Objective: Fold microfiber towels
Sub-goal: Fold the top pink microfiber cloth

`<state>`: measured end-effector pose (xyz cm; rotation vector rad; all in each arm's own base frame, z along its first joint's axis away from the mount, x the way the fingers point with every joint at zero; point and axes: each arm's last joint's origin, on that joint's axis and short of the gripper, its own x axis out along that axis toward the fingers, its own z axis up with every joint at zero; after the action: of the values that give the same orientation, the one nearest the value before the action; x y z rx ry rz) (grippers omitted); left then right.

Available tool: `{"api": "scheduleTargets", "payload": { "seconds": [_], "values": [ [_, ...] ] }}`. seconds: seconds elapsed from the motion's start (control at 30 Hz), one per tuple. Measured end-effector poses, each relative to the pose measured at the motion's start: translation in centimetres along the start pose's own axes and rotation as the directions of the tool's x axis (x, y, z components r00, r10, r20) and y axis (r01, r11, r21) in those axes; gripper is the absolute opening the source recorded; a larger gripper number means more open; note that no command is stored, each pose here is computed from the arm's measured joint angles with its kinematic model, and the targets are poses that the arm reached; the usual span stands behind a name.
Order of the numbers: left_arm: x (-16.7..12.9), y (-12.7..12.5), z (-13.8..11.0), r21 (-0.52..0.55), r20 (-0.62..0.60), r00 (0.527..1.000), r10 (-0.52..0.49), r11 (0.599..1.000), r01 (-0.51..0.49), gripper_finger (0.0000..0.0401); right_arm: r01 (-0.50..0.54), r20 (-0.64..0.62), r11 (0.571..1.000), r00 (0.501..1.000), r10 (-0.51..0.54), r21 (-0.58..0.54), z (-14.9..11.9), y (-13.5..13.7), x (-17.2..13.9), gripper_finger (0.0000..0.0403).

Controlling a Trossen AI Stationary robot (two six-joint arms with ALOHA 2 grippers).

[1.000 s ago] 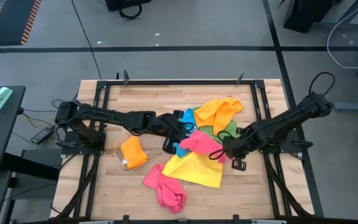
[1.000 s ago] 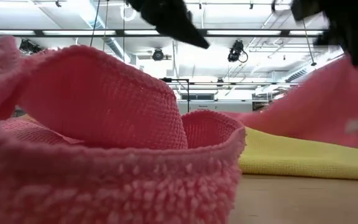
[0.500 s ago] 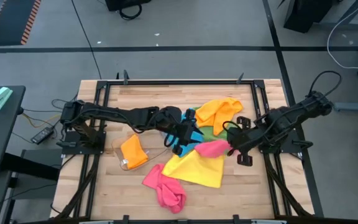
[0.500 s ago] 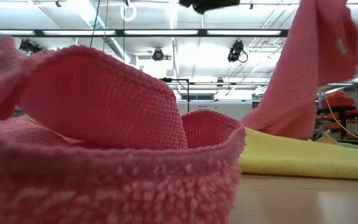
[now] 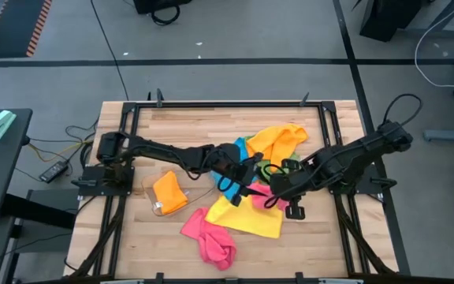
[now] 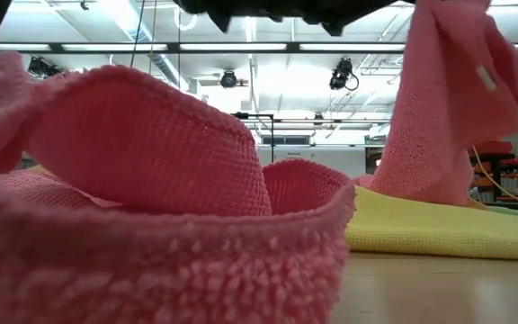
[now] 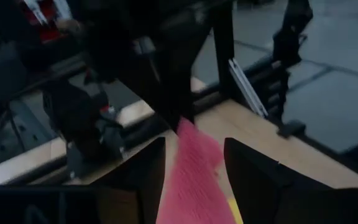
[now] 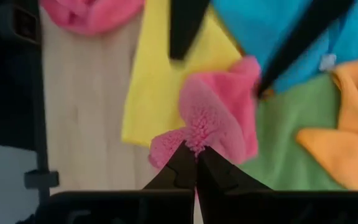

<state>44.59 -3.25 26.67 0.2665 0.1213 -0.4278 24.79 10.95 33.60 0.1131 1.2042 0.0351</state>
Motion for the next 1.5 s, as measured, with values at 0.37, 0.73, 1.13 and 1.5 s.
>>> {"api": "scheduleTargets", "payload": {
  "seconds": [0.37,0.73,1.13,1.5],
  "values": [
    [1.2,-0.3,-1.3,-0.013,0.06,0.988,-0.14,0.99,0.141,0.0158,-0.039,0.119,0.999,0.992,0.043,-0.037,1.0,0.5,-1.3,0.0009],
    [0.9,-0.8,-0.9,0.01,0.117,0.937,-0.33,0.944,0.331,0.0113,-0.208,0.256,0.976,0.942,0.216,-0.059,2.6,1.2,-7.7,0.001],
    [1.0,-1.5,-0.9,0.019,0.111,0.915,-0.387,0.922,0.388,0.009,-0.305,0.381,0.952,0.884,0.271,0.032,2.6,1.0,-13.5,0.001],
    [2.8,-4.1,-2.0,0.016,0.063,0.935,-0.349,0.937,0.349,0.0062,-0.347,0.275,0.914,0.918,0.284,0.213,1.1,2.3,-12.6,0.001]
  ]
}}
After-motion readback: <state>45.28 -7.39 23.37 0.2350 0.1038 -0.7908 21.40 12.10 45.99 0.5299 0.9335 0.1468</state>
